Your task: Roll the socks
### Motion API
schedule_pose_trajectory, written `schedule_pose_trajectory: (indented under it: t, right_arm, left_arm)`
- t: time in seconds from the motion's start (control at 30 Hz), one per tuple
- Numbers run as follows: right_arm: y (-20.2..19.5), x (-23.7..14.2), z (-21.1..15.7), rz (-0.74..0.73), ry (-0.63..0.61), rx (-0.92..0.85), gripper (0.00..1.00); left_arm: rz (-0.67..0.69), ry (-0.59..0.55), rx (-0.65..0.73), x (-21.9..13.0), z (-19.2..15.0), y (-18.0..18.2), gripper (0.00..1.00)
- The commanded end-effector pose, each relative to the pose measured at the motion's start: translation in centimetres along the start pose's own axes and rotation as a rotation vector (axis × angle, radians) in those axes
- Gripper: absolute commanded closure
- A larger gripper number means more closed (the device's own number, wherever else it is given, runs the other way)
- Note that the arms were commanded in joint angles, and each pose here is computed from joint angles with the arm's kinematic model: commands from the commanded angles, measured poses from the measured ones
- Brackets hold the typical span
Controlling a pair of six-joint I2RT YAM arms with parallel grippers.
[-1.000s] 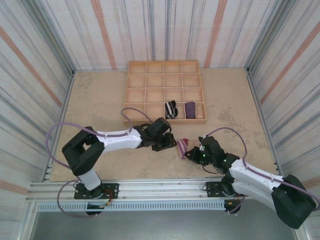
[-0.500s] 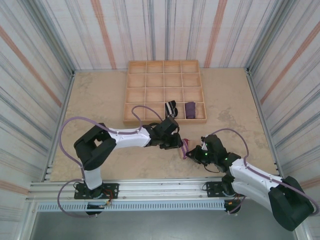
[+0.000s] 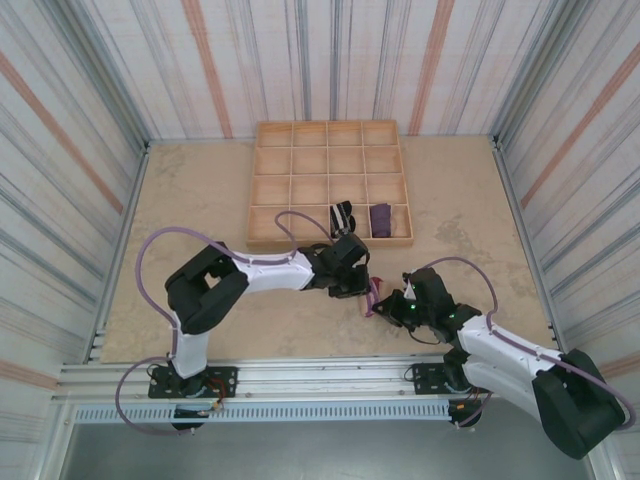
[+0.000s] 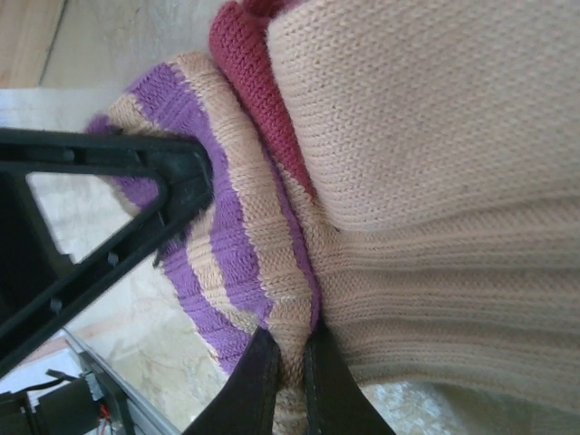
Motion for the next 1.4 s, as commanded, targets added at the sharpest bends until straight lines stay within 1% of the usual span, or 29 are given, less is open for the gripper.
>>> schedule_pose_trajectory:
  t: [0.0,0.03,0.13,0.3,0.37,0.5,0.6,0.67,0.83,0.93,1.07,1.23,1.37]
  right_arm:
    - [-0.3,-0.6,0.1,-0.093,-0.014,-0.046,0.75]
    - [0.1,-0.9,0.2,-0.099,-0.023,-0.068,0.7]
    - [1.6,-1.8,0.5,-0.119,-0.048,-0.145,0.61]
    - [4.8,-2.7,0.1,-0.182,-0.108,-0.34,0.5]
    - [6.1,-2.6,-0.3,-0.198,-0.125,-0.425,0.47]
    - [8.4,-1.3,-2.5,-0.242,-0.181,-0.672,0.41]
    - [9.6,0.0,-4.6,-0.234,-0.222,-0.843,0.38]
    - [10.1,0.8,-5.9,-0.218,-0.239,-0.938,0.35]
    - [11.2,2.9,-9.4,-0.166,-0.222,-1.156,0.33]
    - [11.3,3.8,-10.3,-0.137,-0.196,-1.202,0.33]
    - [11.3,4.7,-10.9,-0.119,-0.15,-1.23,0.32]
    - [10.0,6.1,-10.8,-0.186,-0.129,-1.253,0.33]
    - [9.1,6.8,-10.8,-0.232,-0.148,-1.262,0.36]
  left_arm:
    - [0.073,0.059,-0.041,0.7,-0.4,0.7,0.99]
    - [0.096,0.065,-0.051,0.5,-0.4,0.8,1.0]
    - [0.161,0.073,-0.073,-0.5,-0.3,1.5,1.0]
    - [0.284,0.083,-0.098,-3.1,-0.8,3.2,1.0]
    - [0.323,0.077,-0.12,-4.2,-1.1,4.0,1.0]
    - [0.382,0.085,-0.198,-6.2,-2.4,5.7,1.0]
    - [0.416,0.091,-0.258,-7.3,-3.4,6.8,1.0]
    - [0.415,0.09,-0.299,-7.7,-4.0,7.4,1.0]
    - [0.413,0.067,-0.387,-8.1,-5.1,8.7,1.0]
    - [0.372,0.069,-0.433,-7.4,-5.3,8.8,1.0]
    - [0.345,0.08,-0.454,-6.7,-5.1,8.6,1.0]
    - [0.303,0.094,-0.475,-6.3,-4.8,8.4,1.0]
    - [0.285,0.098,-0.483,-6.3,-4.7,8.5,1.0]
Point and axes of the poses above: each hand's point on the last joint's axis, 136 mm out from that joint toward the fingers, its own x axis out along the fingers, its own y axis along the line the jaws close on, z = x × y, the point moved 8 cm from there along -x, back along the fingers, and after that the axes turned 13 degrees about x, right-handed, at the moved point
